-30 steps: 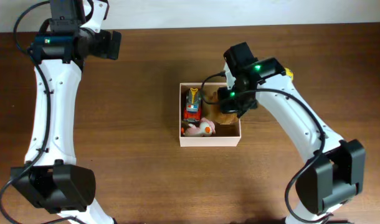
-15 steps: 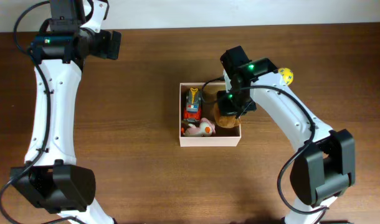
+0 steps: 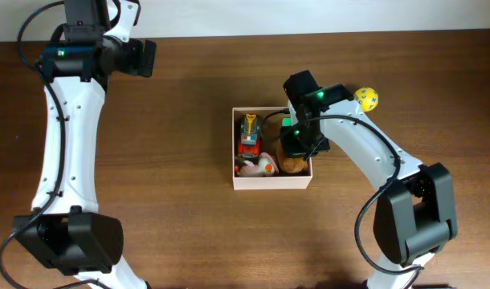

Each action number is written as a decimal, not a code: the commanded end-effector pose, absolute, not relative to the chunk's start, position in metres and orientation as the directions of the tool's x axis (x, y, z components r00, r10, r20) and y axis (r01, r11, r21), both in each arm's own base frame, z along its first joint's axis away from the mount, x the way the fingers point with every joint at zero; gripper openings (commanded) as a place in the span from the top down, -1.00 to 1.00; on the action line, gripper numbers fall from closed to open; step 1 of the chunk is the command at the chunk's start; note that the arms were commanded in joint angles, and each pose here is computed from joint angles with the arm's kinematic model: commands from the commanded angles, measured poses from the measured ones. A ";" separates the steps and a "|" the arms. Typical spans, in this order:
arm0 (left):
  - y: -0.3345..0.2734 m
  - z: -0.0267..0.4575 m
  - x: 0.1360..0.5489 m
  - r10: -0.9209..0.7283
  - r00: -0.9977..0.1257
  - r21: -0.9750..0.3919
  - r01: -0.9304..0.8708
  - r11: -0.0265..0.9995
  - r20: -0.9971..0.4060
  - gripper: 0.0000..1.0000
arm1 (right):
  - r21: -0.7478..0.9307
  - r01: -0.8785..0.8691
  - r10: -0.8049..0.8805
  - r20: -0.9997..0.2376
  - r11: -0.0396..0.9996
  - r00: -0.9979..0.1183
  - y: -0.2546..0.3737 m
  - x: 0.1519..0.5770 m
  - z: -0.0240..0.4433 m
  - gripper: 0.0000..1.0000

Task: Pack container
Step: 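Lower the teddy bear into the box beside the colour cube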

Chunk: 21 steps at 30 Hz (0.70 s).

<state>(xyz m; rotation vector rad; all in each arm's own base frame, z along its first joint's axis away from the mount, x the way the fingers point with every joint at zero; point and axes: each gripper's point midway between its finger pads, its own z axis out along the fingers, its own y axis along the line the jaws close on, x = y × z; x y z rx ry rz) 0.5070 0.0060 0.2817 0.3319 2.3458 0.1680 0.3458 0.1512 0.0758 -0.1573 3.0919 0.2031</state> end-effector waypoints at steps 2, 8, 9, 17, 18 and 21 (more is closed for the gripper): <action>0.005 0.292 0.508 0.278 -0.672 0.217 0.176 0.960 -0.687 -0.99 | 0.110 -0.082 -0.078 -0.042 0.991 -0.996 0.150 0.345 0.073 0.74; 0.005 0.292 0.508 0.278 -0.672 0.217 0.176 0.960 -0.686 -0.99 | 0.113 -0.082 -0.078 -0.043 0.990 -0.996 0.151 0.346 0.073 0.16; 0.005 0.292 0.508 0.279 -0.672 0.217 0.176 0.960 -0.686 -0.99 | 0.115 -0.082 -0.078 -0.043 0.990 -0.996 0.151 0.346 0.073 0.12; 0.005 0.292 0.508 0.278 -0.672 0.217 0.176 0.960 -0.686 -0.98 | 0.119 -0.083 -0.078 -0.049 0.989 -0.996 0.152 0.347 0.073 -0.01; 0.005 0.292 0.508 0.278 -0.672 0.217 0.176 0.960 -0.687 -0.99 | 0.119 -0.083 -0.078 -0.050 0.989 -0.996 0.152 0.347 0.074 -0.01; 0.005 0.292 0.508 0.278 -0.672 0.217 0.176 0.960 -0.687 -0.99 | 0.121 -0.083 -0.078 -0.052 0.989 -0.996 0.152 0.348 0.074 -0.07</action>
